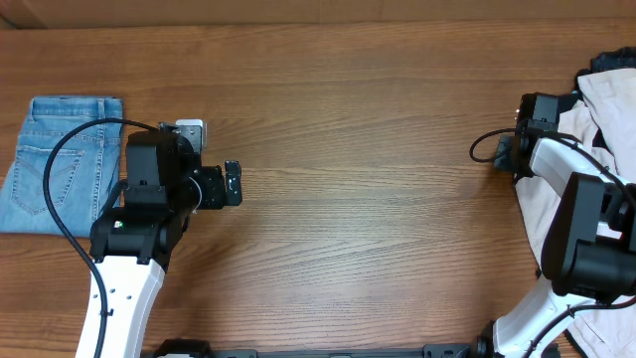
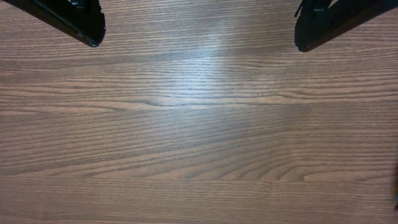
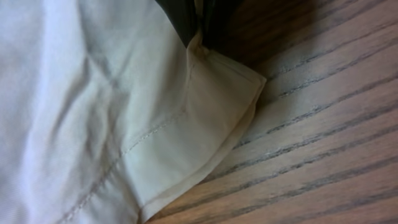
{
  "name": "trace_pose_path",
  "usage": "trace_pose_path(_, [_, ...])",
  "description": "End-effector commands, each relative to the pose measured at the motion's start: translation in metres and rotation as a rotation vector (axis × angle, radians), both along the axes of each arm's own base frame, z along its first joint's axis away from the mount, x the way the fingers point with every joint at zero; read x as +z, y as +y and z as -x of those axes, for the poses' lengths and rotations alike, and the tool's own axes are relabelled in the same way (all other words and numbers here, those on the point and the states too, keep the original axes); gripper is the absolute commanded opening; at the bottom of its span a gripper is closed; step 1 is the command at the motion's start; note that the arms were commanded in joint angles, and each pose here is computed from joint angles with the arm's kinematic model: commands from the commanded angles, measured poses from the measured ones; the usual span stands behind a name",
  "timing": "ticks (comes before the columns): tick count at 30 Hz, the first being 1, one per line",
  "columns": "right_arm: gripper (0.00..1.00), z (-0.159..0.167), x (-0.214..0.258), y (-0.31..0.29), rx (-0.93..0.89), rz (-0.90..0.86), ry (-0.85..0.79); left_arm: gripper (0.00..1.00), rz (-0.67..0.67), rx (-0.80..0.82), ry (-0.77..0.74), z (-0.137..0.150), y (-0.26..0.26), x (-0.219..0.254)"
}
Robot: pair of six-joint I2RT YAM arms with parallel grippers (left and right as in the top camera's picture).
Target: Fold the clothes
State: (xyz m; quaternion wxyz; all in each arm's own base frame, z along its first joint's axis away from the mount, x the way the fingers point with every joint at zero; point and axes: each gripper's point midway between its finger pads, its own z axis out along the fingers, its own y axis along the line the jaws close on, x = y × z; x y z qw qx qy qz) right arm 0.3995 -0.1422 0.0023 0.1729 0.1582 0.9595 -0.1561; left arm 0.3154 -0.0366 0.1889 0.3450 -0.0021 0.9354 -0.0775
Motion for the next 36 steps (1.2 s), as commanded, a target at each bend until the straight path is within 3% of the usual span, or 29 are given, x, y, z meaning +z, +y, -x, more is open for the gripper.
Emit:
trace_pose_path(1, [0.04,-0.003,0.010,-0.003,-0.005,0.010,-0.010,1.00,0.021,0.001,-0.024,-0.005,-0.002,0.010])
trace_pose_path(4, [0.04,-0.010,0.044,-0.002,-0.006,0.018,-0.057,1.00,0.021,0.001,-0.024,-0.005,-0.001,0.010])
trace_pose_path(9, [0.04,-0.028,0.141,0.021,0.054,0.040,-0.190,1.00,0.022,0.001,-0.032,-0.006,-0.002,0.012])
trace_pose_path(14, [0.04,-0.040,0.233,0.117,0.284,-0.044,-0.340,1.00,0.022,0.001,-0.032,-0.006,-0.002,0.011])
trace_pose_path(21, [0.04,-0.064,0.277,0.268,0.503,-0.182,-0.577,1.00,0.032,0.009,-0.056,-0.011,-0.002,0.016])
trace_pose_path(22, [0.11,-0.069,0.280,0.287,0.537,-0.201,-0.610,1.00,0.036,0.013,-0.056,-0.011,-0.002,0.016])
trace_pose_path(25, [0.62,-0.077,0.281,0.327,0.602,-0.231,-0.666,1.00,0.037,0.014,-0.060,-0.012,-0.002,0.017])
trace_pose_path(27, [0.91,-0.081,0.272,0.337,0.616,-0.232,-0.659,1.00,0.037,0.014,-0.063,-0.012,-0.002,0.017])
trace_pose_path(28, [1.00,-0.082,0.266,0.336,0.608,-0.221,-0.645,1.00,0.037,0.014,-0.063,-0.012,-0.002,0.017])
trace_pose_path(33, [1.00,-0.073,0.261,0.284,0.456,-0.070,-0.579,1.00,0.060,-0.007,-0.059,-0.011,-0.007,0.018])
trace_pose_path(36, [1.00,-0.048,0.260,0.250,0.405,-0.025,-0.484,1.00,0.083,-0.027,-0.062,-0.011,-0.013,0.019])
